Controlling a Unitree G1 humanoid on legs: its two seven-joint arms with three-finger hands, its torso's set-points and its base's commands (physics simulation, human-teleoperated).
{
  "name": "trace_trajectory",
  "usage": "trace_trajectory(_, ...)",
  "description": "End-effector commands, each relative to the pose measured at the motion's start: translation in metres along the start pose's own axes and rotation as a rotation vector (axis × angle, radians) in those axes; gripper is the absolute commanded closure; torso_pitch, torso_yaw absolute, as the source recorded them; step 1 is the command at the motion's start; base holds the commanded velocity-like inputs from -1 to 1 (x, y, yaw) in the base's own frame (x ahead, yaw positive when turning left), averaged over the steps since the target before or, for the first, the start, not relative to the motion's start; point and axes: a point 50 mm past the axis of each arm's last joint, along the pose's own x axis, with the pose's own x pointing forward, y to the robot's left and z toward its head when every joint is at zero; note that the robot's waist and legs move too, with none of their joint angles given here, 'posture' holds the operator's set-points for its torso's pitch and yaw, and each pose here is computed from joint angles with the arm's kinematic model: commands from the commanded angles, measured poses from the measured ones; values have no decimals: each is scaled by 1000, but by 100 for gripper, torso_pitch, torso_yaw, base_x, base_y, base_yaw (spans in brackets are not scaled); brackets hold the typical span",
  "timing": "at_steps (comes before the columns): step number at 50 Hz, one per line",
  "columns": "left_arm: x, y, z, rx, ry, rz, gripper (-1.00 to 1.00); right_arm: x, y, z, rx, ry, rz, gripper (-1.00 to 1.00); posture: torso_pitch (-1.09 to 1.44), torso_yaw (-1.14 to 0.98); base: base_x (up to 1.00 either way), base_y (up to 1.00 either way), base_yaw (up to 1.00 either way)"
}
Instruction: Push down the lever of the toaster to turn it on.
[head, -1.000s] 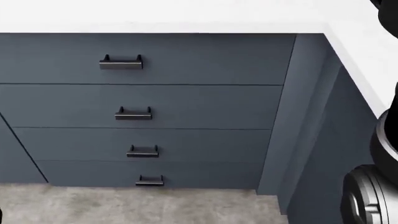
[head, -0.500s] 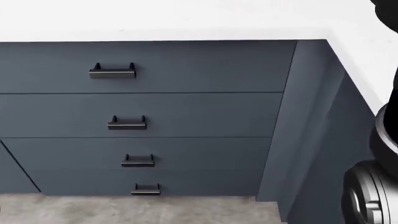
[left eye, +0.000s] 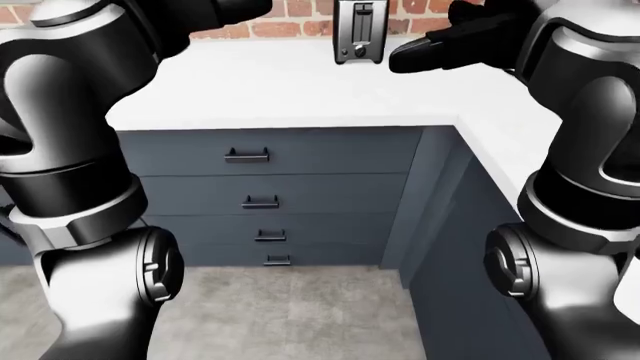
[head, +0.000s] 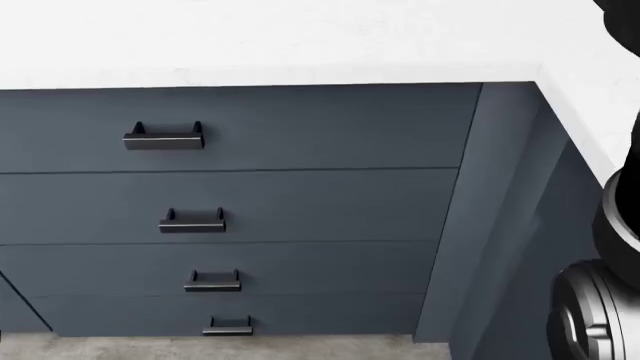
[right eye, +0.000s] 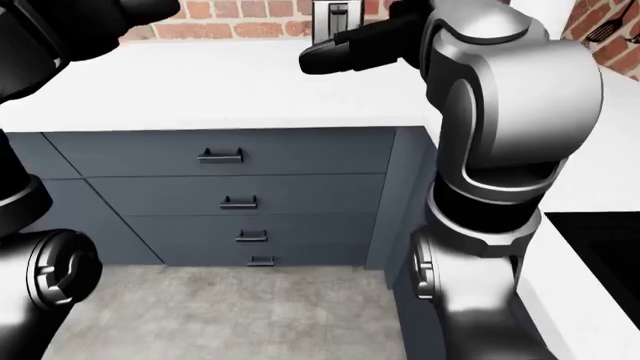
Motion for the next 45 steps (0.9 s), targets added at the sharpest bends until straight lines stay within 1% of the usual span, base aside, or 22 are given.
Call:
trace_trajectory(1, -8, -6, 19, -8, -90, -26, -100, -8, -8, 19, 4, -96, -38, -100, 0, 0, 13, 0, 0)
trace_trajectory(23, -8, -8, 25, -6, -100, -29, -100, -8, -8, 24, 3, -102, -34, -100, 0, 0, 13, 0, 0)
trace_trajectory(45, -8, -10, 26, -3, -100, -31, -100, -9, -9, 18, 8, -90, -37, -100, 0, 0, 13, 0, 0)
